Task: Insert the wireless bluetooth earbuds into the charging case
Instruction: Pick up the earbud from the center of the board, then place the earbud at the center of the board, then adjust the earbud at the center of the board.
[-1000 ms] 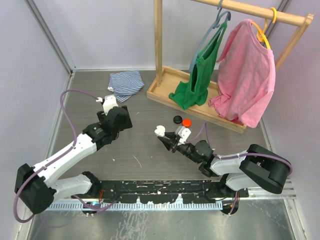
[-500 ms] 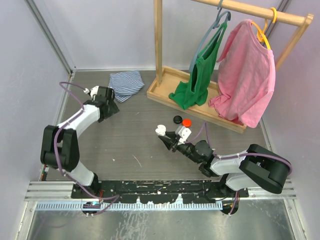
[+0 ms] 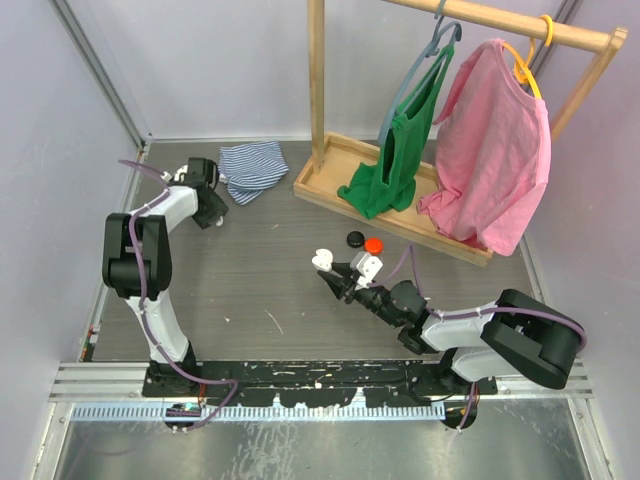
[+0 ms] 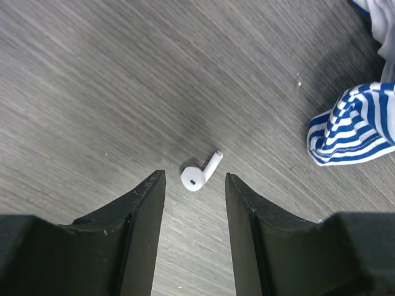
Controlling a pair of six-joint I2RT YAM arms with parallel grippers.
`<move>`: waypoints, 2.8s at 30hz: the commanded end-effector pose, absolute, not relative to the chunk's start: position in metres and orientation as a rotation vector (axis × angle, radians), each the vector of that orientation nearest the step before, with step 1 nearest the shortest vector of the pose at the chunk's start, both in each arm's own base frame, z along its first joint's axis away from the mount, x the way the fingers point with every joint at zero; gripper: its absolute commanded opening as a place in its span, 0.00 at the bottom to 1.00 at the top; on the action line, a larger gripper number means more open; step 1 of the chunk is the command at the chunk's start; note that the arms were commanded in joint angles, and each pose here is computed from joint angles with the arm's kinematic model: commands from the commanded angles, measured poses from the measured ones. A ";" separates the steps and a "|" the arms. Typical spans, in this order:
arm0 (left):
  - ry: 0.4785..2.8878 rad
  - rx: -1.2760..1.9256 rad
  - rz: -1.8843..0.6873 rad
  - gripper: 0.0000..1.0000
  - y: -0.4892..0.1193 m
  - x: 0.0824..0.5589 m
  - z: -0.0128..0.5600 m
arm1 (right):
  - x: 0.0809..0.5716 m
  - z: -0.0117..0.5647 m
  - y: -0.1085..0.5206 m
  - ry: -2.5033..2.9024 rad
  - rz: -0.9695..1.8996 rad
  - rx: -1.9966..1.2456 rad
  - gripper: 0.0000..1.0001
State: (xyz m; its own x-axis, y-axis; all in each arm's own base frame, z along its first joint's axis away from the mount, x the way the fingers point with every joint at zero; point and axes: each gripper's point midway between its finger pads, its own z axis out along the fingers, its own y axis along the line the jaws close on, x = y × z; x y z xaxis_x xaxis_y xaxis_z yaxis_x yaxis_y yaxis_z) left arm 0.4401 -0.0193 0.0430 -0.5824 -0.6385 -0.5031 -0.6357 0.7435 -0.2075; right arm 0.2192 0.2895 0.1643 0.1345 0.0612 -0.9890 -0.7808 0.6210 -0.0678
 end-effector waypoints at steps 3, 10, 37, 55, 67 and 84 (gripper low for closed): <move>2.382 -0.975 -0.018 0.40 -0.019 0.455 0.047 | 0.223 0.189 0.286 1.229 0.675 -0.649 0.01; 2.445 -0.980 -0.009 0.26 -0.021 0.442 0.034 | 0.223 0.186 0.288 1.240 0.671 -0.660 0.01; 2.693 -0.366 0.231 0.12 -0.106 0.296 0.045 | 0.225 0.182 0.292 1.256 0.669 -0.681 0.01; 2.664 -0.256 0.284 0.34 -0.142 0.223 0.039 | 0.226 0.180 0.294 1.267 0.666 -0.688 0.01; 2.657 -0.321 -0.025 0.44 -0.162 0.224 0.049 | 0.226 0.178 0.296 1.274 0.669 -0.696 0.01; 2.743 -0.131 -0.269 0.46 -0.163 0.248 0.044 | 0.227 0.175 0.298 1.288 0.668 -0.707 0.01</move>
